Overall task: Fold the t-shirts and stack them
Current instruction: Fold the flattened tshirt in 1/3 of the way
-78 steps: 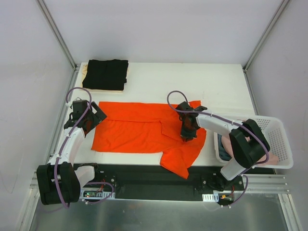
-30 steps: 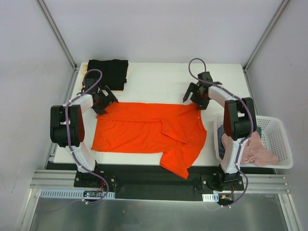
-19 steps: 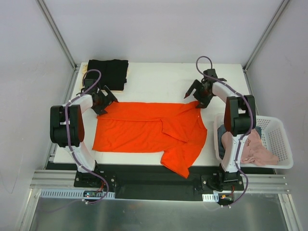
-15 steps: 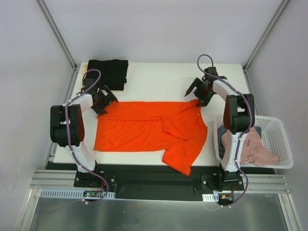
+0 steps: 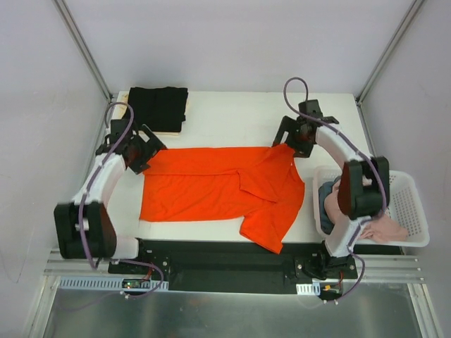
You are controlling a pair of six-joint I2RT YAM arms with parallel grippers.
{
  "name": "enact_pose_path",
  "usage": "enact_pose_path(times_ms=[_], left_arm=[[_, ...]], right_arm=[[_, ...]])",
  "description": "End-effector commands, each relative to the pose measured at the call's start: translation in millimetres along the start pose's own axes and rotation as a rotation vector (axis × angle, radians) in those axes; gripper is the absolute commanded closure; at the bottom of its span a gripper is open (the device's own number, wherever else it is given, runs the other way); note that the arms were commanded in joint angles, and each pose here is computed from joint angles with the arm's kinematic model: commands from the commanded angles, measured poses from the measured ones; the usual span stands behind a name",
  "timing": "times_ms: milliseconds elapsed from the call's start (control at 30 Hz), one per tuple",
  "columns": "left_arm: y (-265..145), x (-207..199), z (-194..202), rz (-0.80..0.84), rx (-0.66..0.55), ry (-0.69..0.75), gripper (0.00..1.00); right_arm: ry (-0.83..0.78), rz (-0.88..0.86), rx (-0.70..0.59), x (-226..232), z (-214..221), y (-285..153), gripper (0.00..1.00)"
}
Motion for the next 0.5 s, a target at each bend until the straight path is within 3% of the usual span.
enact_pose_path(times_ms=[0, 167, 300, 367, 467], left_arm=[[-57, 40, 37, -0.058, -0.051, -0.104, 0.01], [-83, 127, 77, -0.291, -0.101, -0.196, 0.01], [-100, 166, 92, -0.402, -0.164, -0.261, 0.00], [-97, 173, 104, -0.405, -0.122, -0.300, 0.01], [-92, 183, 114, -0.446, -0.099, -0.356, 0.14]], right_arm=[[-0.193, 0.066, -0.235, 19, 26, -93, 0.03], [-0.240, -0.002, -0.267, 24, 94, -115, 0.03], [-0.252, -0.040, -0.220, 13, 134, -109, 0.03], [-0.251, -0.046, -0.244, 12, 136, -114, 0.03], [-0.253, -0.001, -0.260, 3, 136, -117, 0.03]])
Point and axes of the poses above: each gripper's point midway between its finger pads, its own y axis out along the fingers, its own x axis along the line the jaws close on, z = x × y, the point moved 2 cm from there along -y, back along the fingers, and after that the axes turned 12 degrees about -y, right-handed, at the moved point
